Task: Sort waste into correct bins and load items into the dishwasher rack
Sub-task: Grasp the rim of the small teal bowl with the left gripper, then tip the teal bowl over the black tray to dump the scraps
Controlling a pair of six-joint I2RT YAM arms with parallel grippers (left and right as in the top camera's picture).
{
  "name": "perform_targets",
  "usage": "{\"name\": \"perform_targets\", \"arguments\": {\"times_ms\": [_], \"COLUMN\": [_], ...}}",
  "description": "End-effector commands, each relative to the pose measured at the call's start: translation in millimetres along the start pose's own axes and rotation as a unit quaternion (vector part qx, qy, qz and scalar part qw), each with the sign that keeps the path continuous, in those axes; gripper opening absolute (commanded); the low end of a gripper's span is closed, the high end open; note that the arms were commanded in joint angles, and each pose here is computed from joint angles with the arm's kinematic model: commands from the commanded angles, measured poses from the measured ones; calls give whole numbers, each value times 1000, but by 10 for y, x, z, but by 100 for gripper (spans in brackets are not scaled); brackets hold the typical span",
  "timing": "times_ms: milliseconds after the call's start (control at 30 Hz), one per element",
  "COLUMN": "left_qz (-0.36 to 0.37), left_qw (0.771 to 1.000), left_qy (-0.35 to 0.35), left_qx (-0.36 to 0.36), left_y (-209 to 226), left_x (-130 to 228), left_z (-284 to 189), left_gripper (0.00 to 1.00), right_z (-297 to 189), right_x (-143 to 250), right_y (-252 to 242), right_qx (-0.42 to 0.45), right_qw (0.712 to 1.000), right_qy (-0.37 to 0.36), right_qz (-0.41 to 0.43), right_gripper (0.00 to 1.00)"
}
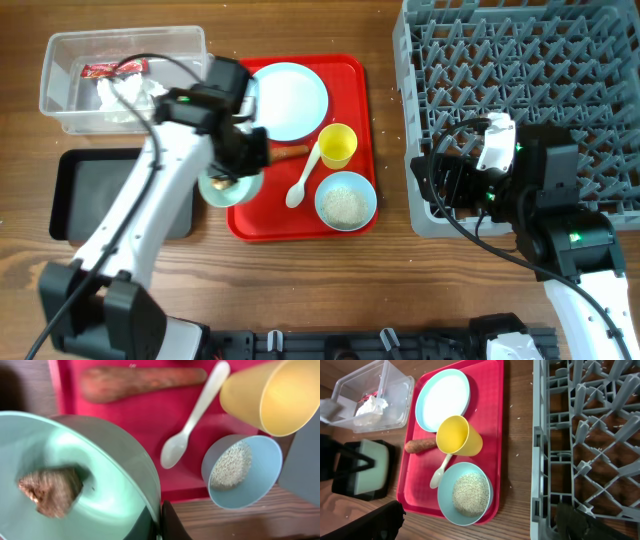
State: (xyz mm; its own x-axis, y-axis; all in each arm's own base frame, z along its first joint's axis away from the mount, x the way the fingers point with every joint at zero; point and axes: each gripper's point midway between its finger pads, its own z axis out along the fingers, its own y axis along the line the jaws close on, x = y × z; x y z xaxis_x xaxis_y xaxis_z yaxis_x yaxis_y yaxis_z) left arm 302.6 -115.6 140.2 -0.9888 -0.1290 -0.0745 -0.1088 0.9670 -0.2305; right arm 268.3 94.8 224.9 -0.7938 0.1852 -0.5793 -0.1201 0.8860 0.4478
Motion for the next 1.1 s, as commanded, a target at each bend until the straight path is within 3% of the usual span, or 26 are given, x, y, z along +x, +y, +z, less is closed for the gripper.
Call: {"name": "perform_targets", "arguments": {"times_ms": [0,233,367,500,567,733,1067], "left_qz": [-23,-63,-88,-133,-163,-255,-292], "left_qw": [999,978,937,909,882,829,792], "left_qy": [2,-60,-130,-152,-165,-163,-177], "left_qx": [48,191,313,366,411,471,506], "left_y": [229,789,1145,1530,1732,2071,2191], "left_x": [-74,-424,-672,-748,-765,-704,-706], "left_z": [-182,-522,-779,-772,-785,-816,-961], "left_gripper": [4,4,4,4,4,4,4], "right_z": [-34,-34,-34,-34,-34,-34,-34], "right_x": [-64,-69,-75,-66,-62,-57,-54], "right_y": [35,19,20,17,15,14,13], "right_qx": [-2,3,3,3,3,4,4], "right_qw": [1000,1000,1000,1000,1000,1000,1000], "right_qy": [-9,-10,-12,-10,-9,-8,-7], "right_qz": [-2,-2,-3,-2,-2,-1,-1], "right_gripper": [100,100,100,100,100,100,100]}}
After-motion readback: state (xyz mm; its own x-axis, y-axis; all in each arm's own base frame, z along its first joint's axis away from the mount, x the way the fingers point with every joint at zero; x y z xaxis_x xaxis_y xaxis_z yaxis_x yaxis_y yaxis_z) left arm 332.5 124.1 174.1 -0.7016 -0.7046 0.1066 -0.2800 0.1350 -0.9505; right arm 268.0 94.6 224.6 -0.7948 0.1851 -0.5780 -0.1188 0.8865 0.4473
